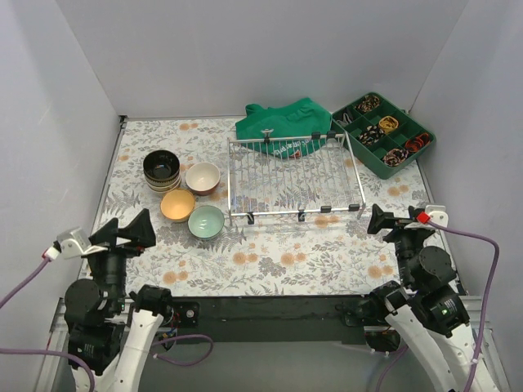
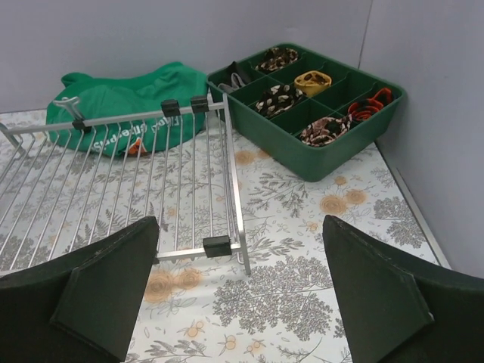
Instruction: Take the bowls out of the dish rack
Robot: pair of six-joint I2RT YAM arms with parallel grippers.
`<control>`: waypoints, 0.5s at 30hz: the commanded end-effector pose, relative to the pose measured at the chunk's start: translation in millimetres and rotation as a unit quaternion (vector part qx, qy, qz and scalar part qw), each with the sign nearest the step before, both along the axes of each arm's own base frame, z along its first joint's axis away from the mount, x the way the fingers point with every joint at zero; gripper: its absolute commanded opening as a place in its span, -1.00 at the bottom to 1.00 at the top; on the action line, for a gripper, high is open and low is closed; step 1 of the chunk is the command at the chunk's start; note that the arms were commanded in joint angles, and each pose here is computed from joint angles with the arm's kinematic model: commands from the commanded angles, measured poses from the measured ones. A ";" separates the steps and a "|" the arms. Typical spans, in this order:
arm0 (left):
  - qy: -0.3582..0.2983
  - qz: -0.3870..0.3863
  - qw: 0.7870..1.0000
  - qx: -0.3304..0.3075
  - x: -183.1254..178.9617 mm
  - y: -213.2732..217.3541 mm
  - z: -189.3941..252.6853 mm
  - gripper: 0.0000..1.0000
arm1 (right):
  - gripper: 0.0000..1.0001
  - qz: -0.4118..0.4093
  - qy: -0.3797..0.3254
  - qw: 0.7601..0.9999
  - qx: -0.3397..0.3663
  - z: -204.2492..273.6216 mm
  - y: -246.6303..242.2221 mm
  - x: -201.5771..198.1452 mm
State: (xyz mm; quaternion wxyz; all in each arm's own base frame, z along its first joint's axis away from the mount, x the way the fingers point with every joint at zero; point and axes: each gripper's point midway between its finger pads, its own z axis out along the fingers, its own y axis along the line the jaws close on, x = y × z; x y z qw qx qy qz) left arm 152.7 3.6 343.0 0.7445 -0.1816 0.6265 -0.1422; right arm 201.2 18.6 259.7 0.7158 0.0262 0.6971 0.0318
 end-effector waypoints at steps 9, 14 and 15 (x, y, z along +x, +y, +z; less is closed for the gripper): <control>-0.052 0.022 0.998 -0.018 -15.0 11.3 -12.1 0.97 | 0.97 -0.033 -0.088 0.996 0.005 14.1 -22.2 -15.2; -0.037 0.014 0.999 -0.032 -2.7 5.7 -26.9 0.96 | 0.97 -0.017 -0.112 0.994 0.008 19.3 -20.0 -20.9; -0.036 0.012 0.999 -0.034 -1.3 4.4 -28.8 0.96 | 0.97 -0.017 -0.113 0.993 0.004 19.5 -20.3 -21.3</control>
